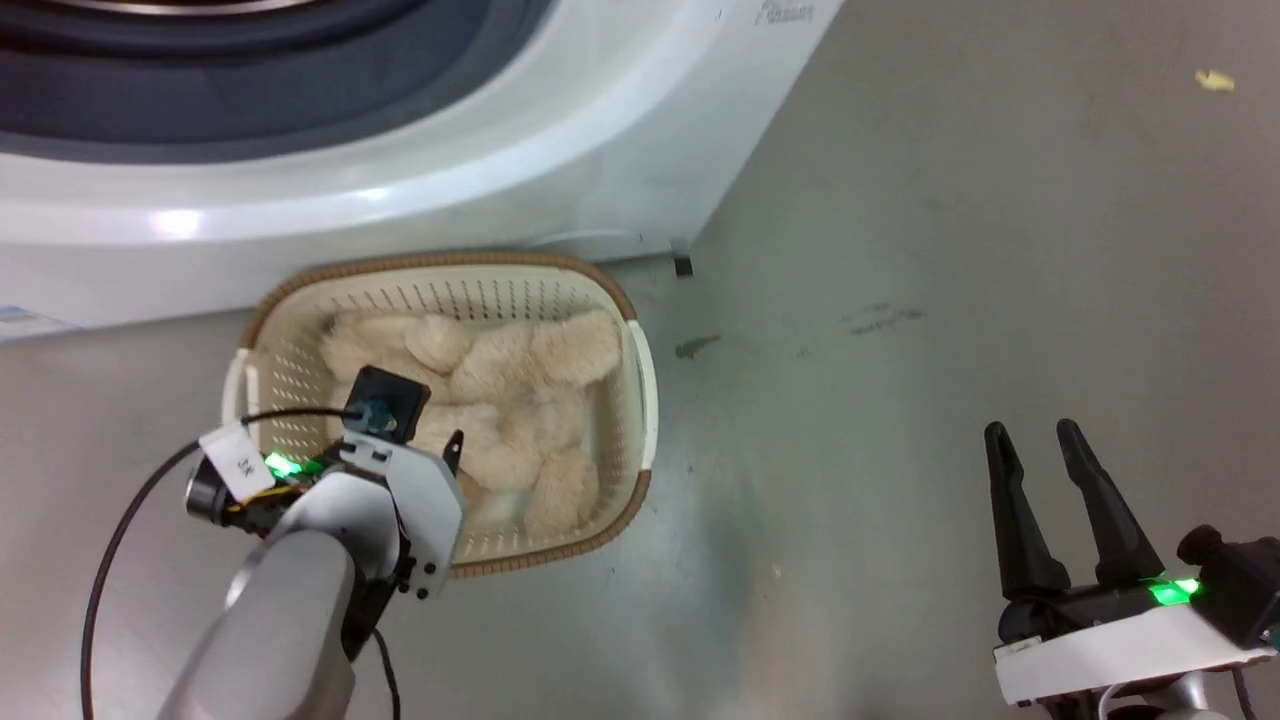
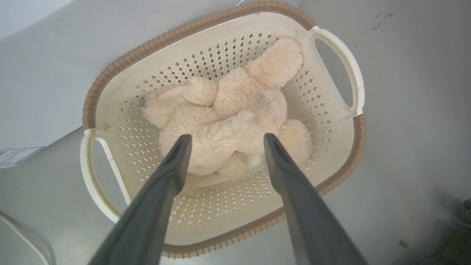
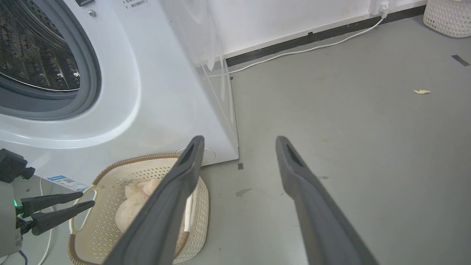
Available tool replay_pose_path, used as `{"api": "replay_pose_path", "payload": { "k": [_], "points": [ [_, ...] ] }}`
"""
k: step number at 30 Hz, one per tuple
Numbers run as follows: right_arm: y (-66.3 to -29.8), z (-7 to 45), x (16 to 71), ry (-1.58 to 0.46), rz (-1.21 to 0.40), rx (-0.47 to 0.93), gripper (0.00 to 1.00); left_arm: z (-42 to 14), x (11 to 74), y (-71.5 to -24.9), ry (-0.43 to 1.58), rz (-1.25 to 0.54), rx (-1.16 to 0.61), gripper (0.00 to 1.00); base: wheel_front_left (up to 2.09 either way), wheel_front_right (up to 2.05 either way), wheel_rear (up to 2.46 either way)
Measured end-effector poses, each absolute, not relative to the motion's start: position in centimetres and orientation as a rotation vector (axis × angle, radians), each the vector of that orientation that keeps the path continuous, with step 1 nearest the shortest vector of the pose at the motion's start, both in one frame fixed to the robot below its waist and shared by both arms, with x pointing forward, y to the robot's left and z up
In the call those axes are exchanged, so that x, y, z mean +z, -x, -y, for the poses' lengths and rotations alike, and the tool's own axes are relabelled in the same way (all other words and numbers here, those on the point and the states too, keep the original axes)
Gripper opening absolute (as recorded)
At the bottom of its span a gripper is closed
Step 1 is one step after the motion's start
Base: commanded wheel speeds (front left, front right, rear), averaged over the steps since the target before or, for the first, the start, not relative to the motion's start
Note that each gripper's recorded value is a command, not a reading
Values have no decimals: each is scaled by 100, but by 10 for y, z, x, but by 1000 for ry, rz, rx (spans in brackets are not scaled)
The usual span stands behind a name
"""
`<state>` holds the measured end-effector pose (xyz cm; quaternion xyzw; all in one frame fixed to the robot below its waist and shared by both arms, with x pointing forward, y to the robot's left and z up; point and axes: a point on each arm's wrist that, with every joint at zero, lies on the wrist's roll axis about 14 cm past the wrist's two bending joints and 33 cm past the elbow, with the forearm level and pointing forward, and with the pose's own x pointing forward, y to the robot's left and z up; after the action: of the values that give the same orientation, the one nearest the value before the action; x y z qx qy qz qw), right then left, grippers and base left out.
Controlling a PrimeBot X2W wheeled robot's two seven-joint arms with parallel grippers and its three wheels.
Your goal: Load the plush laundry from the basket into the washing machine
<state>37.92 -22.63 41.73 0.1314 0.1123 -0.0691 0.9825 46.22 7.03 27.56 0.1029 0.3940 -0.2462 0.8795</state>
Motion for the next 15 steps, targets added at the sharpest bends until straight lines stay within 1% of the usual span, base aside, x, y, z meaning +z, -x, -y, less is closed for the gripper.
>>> {"api": "replay_pose_path", "payload": {
  "k": [10, 15],
  "points": [
    [-375, 231, 394, -315, -279, -185, 100, -73, 223, -450, -354, -977, -601, 100, 0, 0, 0],
    [-369, 234, 385, -337, -302, -216, 100, -74, 204, -453, -462, -1009, -652, 100, 0, 0, 0]
  ]
}}
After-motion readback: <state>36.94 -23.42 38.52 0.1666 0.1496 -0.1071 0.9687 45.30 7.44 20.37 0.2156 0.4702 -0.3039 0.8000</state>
